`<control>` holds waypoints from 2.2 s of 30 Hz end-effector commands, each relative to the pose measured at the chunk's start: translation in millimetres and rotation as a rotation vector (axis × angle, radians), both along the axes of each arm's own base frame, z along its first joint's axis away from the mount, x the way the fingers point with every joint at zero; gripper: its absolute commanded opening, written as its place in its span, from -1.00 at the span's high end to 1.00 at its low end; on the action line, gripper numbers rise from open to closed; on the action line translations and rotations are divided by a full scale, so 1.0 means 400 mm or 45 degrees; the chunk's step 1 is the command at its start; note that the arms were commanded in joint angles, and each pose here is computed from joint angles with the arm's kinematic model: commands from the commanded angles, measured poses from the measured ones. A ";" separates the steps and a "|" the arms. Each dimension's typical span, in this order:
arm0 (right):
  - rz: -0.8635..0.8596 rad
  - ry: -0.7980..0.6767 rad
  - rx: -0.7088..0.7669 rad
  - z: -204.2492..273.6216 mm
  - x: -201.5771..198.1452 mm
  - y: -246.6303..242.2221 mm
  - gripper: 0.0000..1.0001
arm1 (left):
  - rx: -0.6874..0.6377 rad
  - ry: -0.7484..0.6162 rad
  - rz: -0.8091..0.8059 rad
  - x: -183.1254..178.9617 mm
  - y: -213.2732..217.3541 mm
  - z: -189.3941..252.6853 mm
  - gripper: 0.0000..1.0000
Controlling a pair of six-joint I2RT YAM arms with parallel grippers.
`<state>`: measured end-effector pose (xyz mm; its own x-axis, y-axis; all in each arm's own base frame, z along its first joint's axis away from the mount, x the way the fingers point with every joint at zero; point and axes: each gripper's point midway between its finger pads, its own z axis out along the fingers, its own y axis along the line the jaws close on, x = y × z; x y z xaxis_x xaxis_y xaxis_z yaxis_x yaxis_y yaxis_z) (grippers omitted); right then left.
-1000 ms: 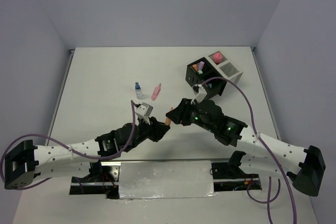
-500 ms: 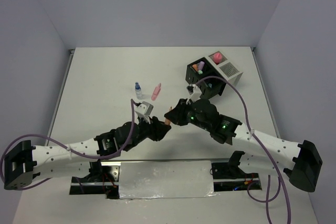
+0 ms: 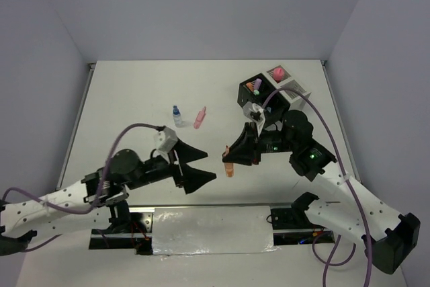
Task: Sort the stationery into containers
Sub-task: Pick up the pen from the center of the board, then close the pen cap on the pen.
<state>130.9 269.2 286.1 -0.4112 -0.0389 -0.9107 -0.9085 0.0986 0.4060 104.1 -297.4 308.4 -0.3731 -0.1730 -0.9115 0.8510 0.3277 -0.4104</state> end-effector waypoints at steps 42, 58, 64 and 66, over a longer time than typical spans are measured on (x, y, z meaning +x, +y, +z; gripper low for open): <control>0.397 -0.170 0.072 0.129 -0.180 0.028 1.00 | -0.308 0.000 -0.137 -0.029 -0.062 0.122 0.25; 0.354 -0.166 0.070 0.134 -0.162 0.035 1.00 | -0.285 0.011 -0.165 -0.036 -0.074 0.112 0.96; 0.296 -0.169 0.075 0.137 -0.146 0.038 0.76 | -0.286 0.045 -0.109 -0.018 -0.069 0.105 1.00; 0.296 -0.166 0.077 0.127 -0.145 0.040 0.35 | -0.312 0.056 -0.052 -0.003 -0.053 0.117 1.00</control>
